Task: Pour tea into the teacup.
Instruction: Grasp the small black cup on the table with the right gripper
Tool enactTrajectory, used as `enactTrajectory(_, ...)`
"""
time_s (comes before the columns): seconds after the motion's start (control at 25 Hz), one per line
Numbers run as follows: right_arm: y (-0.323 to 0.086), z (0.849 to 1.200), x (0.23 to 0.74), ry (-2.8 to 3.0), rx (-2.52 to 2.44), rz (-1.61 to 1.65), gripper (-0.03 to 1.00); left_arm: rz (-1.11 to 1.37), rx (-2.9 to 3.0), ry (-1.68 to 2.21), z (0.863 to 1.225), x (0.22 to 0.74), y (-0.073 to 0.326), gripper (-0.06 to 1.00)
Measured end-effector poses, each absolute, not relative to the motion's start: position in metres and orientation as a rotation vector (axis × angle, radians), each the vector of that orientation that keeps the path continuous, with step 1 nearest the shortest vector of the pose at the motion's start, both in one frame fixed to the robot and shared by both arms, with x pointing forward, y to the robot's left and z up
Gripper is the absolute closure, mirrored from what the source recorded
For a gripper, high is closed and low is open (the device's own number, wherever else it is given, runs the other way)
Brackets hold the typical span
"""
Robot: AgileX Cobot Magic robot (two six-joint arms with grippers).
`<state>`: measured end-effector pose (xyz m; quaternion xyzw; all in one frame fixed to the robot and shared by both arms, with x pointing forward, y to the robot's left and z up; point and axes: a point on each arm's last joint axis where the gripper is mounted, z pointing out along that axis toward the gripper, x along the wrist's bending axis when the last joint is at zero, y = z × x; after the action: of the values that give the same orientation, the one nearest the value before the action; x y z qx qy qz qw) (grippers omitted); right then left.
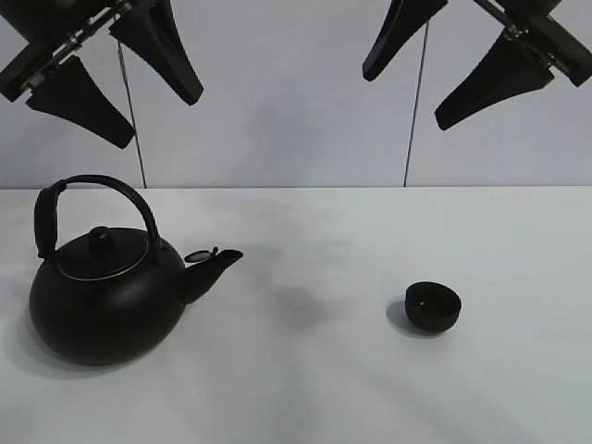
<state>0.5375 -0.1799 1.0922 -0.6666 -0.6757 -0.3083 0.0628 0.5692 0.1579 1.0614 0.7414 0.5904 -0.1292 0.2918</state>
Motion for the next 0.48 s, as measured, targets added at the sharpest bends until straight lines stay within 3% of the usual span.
enactTrajectory(0.48, -0.1816, 1.0917, 0.5388, -2.139, -1.976, -0.943, 0.50, -0.345, 1.976, 1.573, 1.0614, 0.5692, 0.1579, 0.41)
